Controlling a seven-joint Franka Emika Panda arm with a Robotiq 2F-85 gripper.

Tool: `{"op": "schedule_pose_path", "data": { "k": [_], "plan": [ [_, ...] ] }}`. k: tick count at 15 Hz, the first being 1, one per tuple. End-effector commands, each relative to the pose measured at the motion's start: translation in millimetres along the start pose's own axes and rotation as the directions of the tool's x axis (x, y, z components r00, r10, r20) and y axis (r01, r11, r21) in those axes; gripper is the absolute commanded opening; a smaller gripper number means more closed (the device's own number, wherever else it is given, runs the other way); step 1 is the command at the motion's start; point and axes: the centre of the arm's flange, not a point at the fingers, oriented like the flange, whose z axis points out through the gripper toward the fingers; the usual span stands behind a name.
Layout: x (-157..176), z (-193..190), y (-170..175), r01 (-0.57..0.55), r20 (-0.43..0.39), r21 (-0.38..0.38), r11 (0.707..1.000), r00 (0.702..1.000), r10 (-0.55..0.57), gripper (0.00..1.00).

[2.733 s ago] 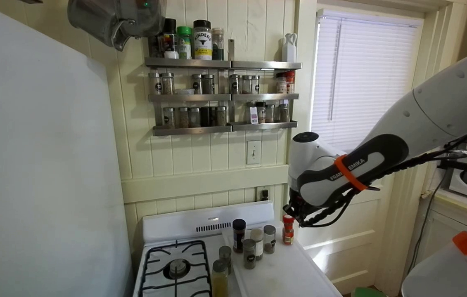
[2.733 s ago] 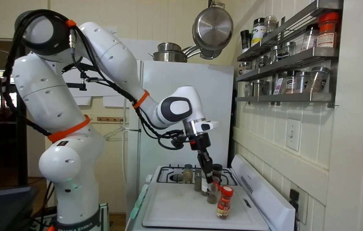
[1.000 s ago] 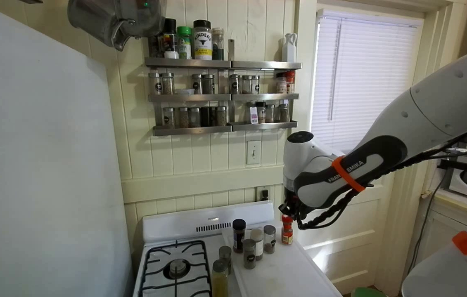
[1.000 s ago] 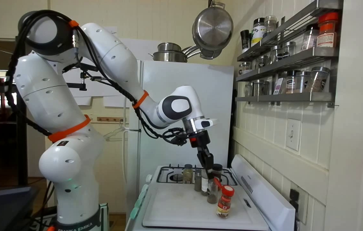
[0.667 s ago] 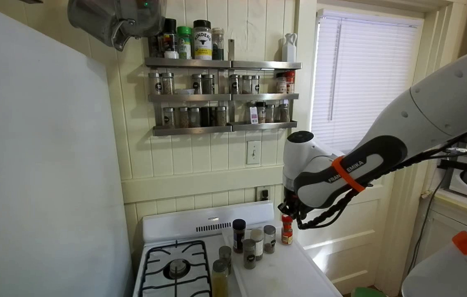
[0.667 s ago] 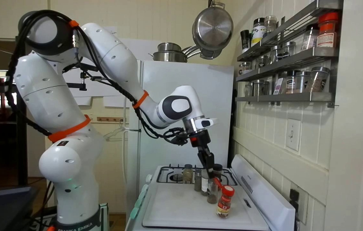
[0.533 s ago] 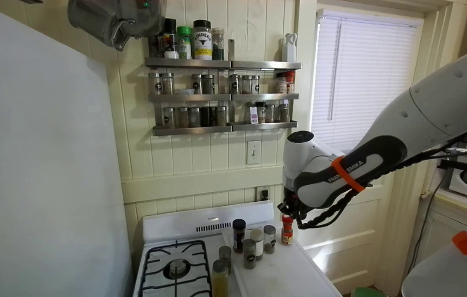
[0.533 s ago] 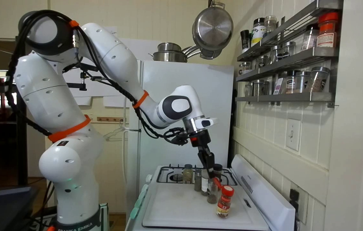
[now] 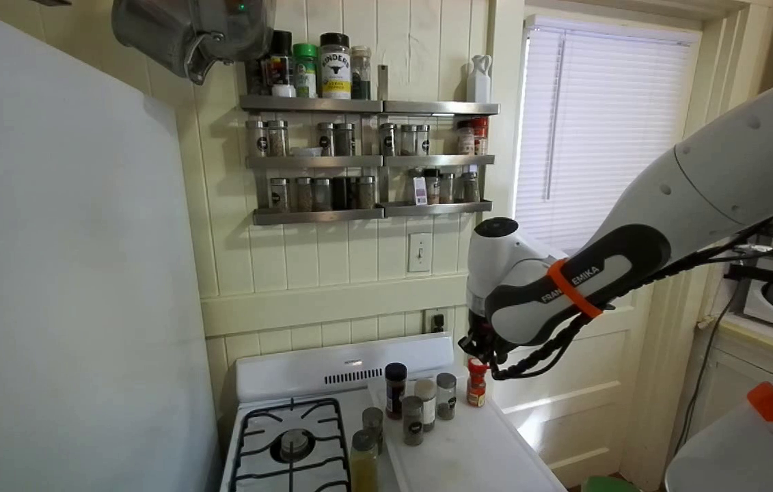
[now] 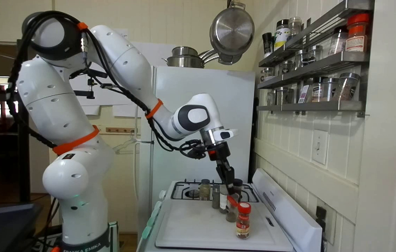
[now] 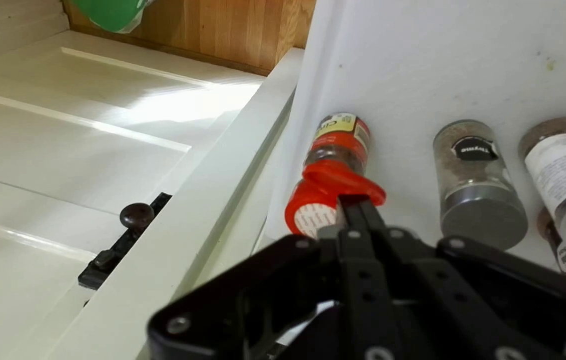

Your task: Close the lid on the red container.

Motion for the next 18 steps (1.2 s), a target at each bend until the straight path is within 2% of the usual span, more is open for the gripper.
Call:
{"op": "schedule_pose_path", "data": {
  "k": [1, 8, 12, 18],
  "plan": [
    [1, -5, -8, 0.006, -0.026, 0.014, 1.000, 1.000, -0.005, 0.00],
    [-1, -10, -18, -0.031, -0.006, 0.083, 0.996, 0.999, 0.032, 0.00],
    [-5, -14, -24, -0.094, 0.033, 0.122, 0.988, 0.995, 0.090, 0.00],
    [-8, -4, -14, -0.176, 0.122, 0.102, 0.979, 0.979, 0.163, 0.00]
  ]
}}
